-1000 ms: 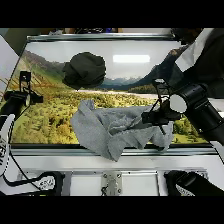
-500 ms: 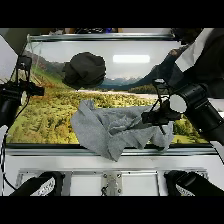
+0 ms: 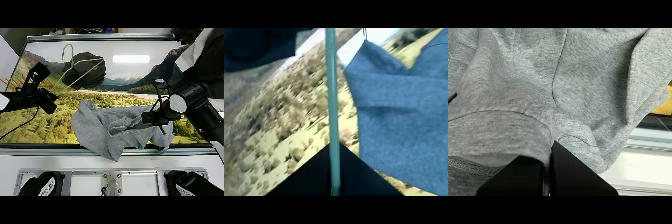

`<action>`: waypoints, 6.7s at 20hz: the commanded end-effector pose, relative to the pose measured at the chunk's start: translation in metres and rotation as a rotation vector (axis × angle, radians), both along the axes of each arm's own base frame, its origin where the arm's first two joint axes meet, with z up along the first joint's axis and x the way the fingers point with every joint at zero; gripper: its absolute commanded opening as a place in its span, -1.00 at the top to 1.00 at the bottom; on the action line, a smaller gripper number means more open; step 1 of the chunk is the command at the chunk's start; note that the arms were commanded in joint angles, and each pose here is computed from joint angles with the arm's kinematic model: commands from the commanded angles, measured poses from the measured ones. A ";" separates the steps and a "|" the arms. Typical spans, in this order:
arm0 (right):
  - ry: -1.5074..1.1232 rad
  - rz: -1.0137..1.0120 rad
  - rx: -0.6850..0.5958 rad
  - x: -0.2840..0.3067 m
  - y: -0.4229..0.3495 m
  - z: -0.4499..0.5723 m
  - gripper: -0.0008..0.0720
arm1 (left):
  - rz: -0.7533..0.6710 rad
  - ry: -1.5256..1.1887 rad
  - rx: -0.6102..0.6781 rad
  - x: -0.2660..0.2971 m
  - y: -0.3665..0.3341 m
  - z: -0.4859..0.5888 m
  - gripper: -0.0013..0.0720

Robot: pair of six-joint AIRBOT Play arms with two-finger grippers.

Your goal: Fold the clothes and pants, and hang the long-sleeved shirts on hangers.

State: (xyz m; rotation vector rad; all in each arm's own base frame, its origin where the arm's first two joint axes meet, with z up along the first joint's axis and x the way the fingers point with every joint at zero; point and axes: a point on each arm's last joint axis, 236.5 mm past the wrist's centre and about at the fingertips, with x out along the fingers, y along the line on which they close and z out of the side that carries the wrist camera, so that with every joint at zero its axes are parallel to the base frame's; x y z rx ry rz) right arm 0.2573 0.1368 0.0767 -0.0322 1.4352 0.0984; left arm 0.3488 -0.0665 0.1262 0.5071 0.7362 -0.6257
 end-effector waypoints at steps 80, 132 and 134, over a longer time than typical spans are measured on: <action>-0.254 0.048 0.324 0.025 0.059 0.118 0.91 | -0.889 0.254 -0.310 -0.074 -0.165 -0.076 0.93; -0.438 0.910 0.572 -0.031 0.081 0.181 -0.89 | -0.895 0.287 -0.421 -0.101 -0.173 -0.103 0.93; -0.474 0.947 0.712 -0.030 0.069 0.185 -0.89 | -0.895 0.287 -0.421 -0.101 -0.173 -0.103 0.93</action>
